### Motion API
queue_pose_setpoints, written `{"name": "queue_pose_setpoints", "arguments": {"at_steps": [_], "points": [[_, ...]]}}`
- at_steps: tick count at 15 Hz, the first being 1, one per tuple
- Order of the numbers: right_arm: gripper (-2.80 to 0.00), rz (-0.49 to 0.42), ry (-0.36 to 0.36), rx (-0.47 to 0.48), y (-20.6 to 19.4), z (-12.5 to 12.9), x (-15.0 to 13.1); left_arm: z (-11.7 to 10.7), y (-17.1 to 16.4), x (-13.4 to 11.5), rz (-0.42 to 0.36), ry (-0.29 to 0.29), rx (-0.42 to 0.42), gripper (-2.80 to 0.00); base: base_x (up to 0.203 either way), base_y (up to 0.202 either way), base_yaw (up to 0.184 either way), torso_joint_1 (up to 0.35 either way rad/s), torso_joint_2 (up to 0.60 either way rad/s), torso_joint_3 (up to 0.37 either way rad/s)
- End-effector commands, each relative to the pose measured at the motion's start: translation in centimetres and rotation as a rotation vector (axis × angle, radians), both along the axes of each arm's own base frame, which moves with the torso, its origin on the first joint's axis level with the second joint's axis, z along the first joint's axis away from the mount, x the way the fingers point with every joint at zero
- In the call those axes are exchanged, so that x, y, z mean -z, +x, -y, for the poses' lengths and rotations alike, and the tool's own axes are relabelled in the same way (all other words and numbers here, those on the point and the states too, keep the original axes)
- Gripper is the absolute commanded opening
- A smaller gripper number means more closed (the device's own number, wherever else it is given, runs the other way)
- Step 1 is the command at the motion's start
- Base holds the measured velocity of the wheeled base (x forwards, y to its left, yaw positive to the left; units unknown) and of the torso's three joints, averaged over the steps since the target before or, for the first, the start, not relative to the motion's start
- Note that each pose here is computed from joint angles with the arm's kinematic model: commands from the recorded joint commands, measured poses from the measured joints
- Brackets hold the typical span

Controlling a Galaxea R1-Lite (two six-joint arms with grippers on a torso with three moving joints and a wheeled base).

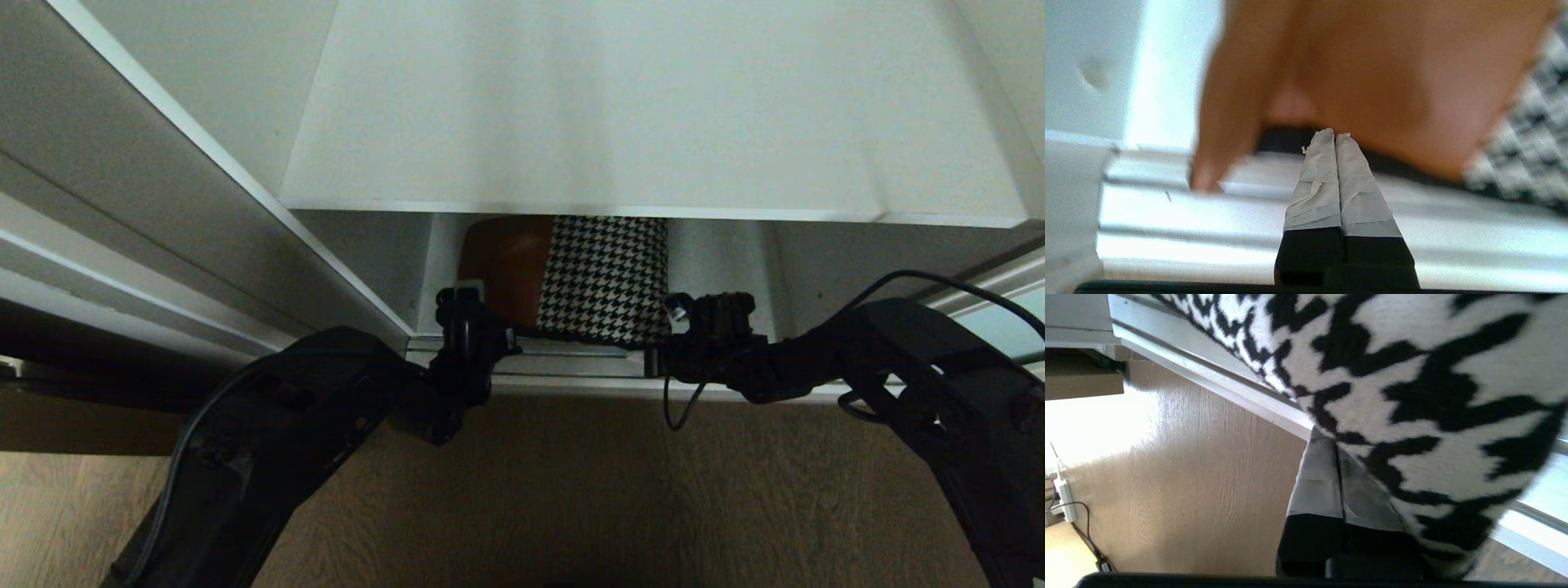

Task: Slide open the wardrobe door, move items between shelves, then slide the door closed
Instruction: Place the pillow on the lower shelf

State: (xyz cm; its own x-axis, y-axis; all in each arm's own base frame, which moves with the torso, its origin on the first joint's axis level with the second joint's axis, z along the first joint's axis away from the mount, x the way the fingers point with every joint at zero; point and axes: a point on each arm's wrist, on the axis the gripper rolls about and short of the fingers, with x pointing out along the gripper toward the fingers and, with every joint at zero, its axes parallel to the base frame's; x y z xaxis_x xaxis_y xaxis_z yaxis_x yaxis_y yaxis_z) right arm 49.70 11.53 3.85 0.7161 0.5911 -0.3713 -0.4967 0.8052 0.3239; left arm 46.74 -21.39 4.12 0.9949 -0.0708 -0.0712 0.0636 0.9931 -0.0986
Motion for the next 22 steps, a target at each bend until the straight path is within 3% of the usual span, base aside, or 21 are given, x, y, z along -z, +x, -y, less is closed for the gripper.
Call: {"name": "queue_pose_setpoints", "arguments": {"at_steps": [1,4,11,14,17,22], "points": [[-2.8,0.001,0.002,0.005,0.1,0.4,0.1,0.7,-1.6,-0.4,-0.034,-0.001,0.078,-2.8,0.0,0.0,0.0,0.0,0.0,0.0],[-2.8,0.013,0.007,0.009,0.2,0.6,-0.3,1.6,-1.7,2.2,-0.107,0.027,0.128,-2.8,0.0,0.0,0.0,0.0,0.0,0.0],[-2.8,0.078,0.031,0.02,-0.5,2.1,-1.9,2.9,3.1,5.0,-0.081,0.042,0.074,-2.8,0.0,0.0,0.0,0.0,0.0,0.0],[-2.8,0.108,0.047,-0.002,-1.5,2.3,-2.7,1.8,3.5,6.9,-0.117,0.137,0.078,-2.8,0.0,0.0,0.0,0.0,0.0,0.0],[-2.8,0.118,0.05,-0.006,-1.9,2.3,-2.2,0.6,4.2,6.3,-0.052,0.144,0.049,-2.8,0.0,0.0,0.0,0.0,0.0,0.0],[-2.8,0.132,0.05,-0.007,-2.5,2.4,-2.1,0.2,4.5,4.4,0.111,0.082,0.03,-2.8,0.0,0.0,0.0,0.0,0.0,0.0]]}}
